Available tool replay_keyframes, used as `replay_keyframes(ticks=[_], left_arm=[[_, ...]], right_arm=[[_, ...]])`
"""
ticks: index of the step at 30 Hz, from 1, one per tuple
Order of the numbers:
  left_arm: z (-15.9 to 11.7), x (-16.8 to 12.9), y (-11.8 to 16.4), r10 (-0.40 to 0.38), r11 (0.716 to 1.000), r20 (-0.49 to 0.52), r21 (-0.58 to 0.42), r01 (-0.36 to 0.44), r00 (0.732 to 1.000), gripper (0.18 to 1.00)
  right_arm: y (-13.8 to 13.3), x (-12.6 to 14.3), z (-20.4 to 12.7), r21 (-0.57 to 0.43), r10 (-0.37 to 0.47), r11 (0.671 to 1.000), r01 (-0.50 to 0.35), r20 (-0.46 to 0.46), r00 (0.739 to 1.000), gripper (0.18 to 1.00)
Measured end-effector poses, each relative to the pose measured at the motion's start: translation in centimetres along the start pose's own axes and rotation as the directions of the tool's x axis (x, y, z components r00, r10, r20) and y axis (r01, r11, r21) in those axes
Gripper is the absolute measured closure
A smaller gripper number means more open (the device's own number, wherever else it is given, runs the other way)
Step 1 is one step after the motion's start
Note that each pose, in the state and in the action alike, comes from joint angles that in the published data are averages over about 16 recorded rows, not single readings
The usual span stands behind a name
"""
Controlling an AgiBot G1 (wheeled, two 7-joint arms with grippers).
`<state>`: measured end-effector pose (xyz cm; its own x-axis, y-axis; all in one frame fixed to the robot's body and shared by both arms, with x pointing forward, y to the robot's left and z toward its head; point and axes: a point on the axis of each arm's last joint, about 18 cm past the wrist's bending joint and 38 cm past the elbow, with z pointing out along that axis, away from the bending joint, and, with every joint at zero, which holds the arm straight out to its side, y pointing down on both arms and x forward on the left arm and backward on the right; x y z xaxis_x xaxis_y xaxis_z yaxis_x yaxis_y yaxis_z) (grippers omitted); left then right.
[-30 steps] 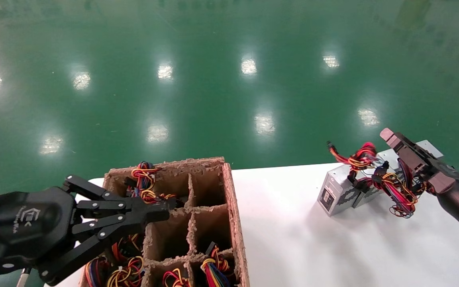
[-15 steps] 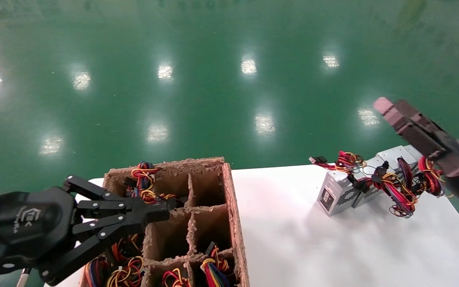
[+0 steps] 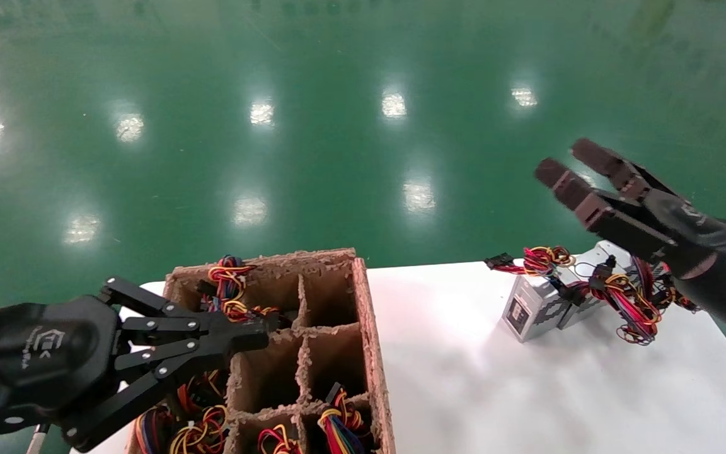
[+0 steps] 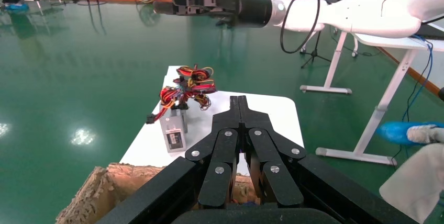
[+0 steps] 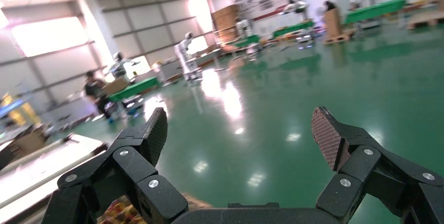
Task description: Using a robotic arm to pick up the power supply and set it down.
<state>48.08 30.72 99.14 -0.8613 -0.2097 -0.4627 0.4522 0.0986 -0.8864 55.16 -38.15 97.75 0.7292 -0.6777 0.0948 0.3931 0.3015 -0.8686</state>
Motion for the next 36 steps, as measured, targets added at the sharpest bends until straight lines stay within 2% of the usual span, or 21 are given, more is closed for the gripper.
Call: replay_keyframes(ticks=[8, 16, 28, 36], left_arm=[[0.0, 0.0, 0.0, 0.0, 1.0, 0.0, 0.0, 0.0, 1.0, 0.958], [0.0, 0.0, 0.0, 0.0, 1.0, 0.0, 0.0, 0.0, 1.0, 0.88], [0.0, 0.0, 0.0, 0.0, 1.0, 0.0, 0.0, 0.0, 1.0, 0.661], [0.0, 0.0, 0.0, 0.0, 1.0, 0.0, 0.0, 0.0, 1.0, 0.466]], right_arm=[[-0.9, -2.5, 1.2, -0.044, -0.047, 0.998, 0.053, 0.139, 0.989, 0.185], [-1.5, -4.9, 1.9, -0.09, -0.085, 0.99, 0.112, 0.269, 0.96, 0.178], [-1.9, -8.1, 2.3, -0.163, -0.121, 0.963, 0.213, 0.443, 0.888, 0.178], [-1.9, -9.9, 2.0, -0.212, -0.13, 0.935, 0.284, 0.54, 0.831, 0.178]])
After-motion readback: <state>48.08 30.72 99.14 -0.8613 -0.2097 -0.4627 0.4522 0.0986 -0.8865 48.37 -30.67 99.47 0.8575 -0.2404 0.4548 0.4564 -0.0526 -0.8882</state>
